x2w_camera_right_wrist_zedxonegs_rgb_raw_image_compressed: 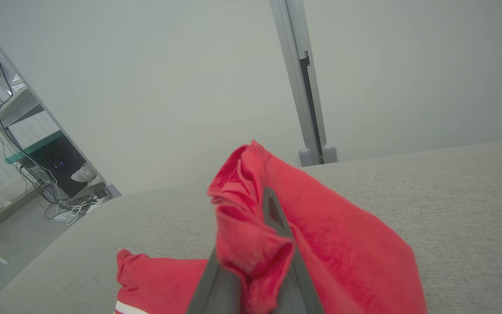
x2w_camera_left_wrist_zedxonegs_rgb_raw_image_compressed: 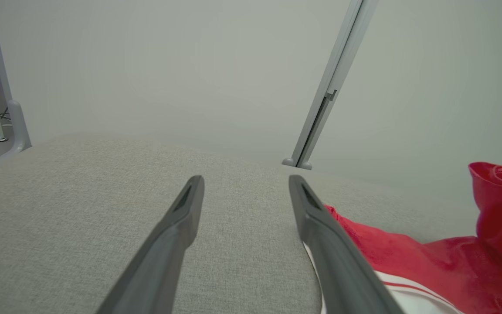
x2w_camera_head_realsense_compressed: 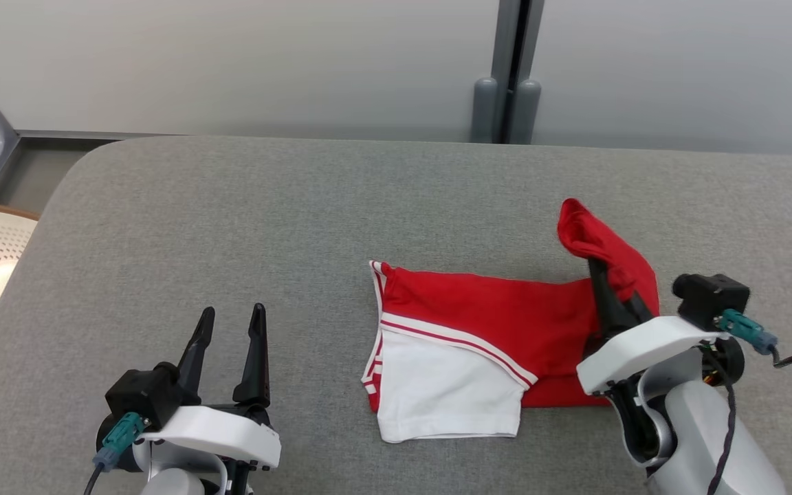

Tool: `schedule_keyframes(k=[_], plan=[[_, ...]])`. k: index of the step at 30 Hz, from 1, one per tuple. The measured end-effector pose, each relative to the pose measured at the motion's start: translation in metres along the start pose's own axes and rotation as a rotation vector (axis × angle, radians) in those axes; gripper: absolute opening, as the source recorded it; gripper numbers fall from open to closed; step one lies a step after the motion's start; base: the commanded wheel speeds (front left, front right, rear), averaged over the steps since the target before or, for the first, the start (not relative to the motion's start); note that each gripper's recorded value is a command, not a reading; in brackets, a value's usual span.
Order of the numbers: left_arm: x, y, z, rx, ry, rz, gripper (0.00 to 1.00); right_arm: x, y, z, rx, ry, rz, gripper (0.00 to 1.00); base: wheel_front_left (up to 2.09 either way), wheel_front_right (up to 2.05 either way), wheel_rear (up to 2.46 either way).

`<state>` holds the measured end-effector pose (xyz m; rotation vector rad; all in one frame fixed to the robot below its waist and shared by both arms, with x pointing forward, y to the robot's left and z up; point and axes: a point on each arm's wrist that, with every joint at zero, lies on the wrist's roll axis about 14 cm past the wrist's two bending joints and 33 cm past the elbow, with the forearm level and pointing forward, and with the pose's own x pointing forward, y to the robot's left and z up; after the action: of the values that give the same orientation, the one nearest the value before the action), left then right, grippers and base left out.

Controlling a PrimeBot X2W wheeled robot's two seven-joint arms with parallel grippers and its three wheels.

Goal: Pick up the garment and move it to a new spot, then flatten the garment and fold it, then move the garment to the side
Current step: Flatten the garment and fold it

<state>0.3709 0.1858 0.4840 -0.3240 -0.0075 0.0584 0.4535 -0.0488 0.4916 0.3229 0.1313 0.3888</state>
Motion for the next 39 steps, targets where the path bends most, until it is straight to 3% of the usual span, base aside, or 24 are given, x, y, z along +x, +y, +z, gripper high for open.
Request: schedule_keyframes(k=[11,21,22,23,33,39], plan=[[-0.027,0.038,0.007,-0.018,-0.017,0.128,1.0,0.01,0.101,-0.054,0.019,0.167,0.289,0.0,0.0,0.0,0.0],[-0.051,0.068,0.003,-0.033,-0.008,0.241,1.0,0.012,0.126,-0.102,-0.06,0.289,0.38,0.0,0.0,0.0,0.0],[-0.051,0.069,0.002,-0.033,-0.005,0.246,1.0,0.013,0.126,-0.106,-0.062,0.302,0.383,0.11,0.0,0.0,0.0],[-0.051,0.07,0.001,-0.033,0.0,0.251,1.0,0.013,0.126,-0.113,-0.062,0.321,0.384,1.0,0.0,0.0,0.0],[-0.045,0.065,-0.005,-0.029,0.021,0.235,1.0,-0.007,0.163,-0.122,0.063,0.396,0.484,1.0,0.0,0.0,0.0],[-0.036,0.057,-0.003,-0.031,0.013,0.203,1.0,-0.008,0.165,-0.113,0.121,0.394,0.477,1.0,0.0,0.0,0.0]])
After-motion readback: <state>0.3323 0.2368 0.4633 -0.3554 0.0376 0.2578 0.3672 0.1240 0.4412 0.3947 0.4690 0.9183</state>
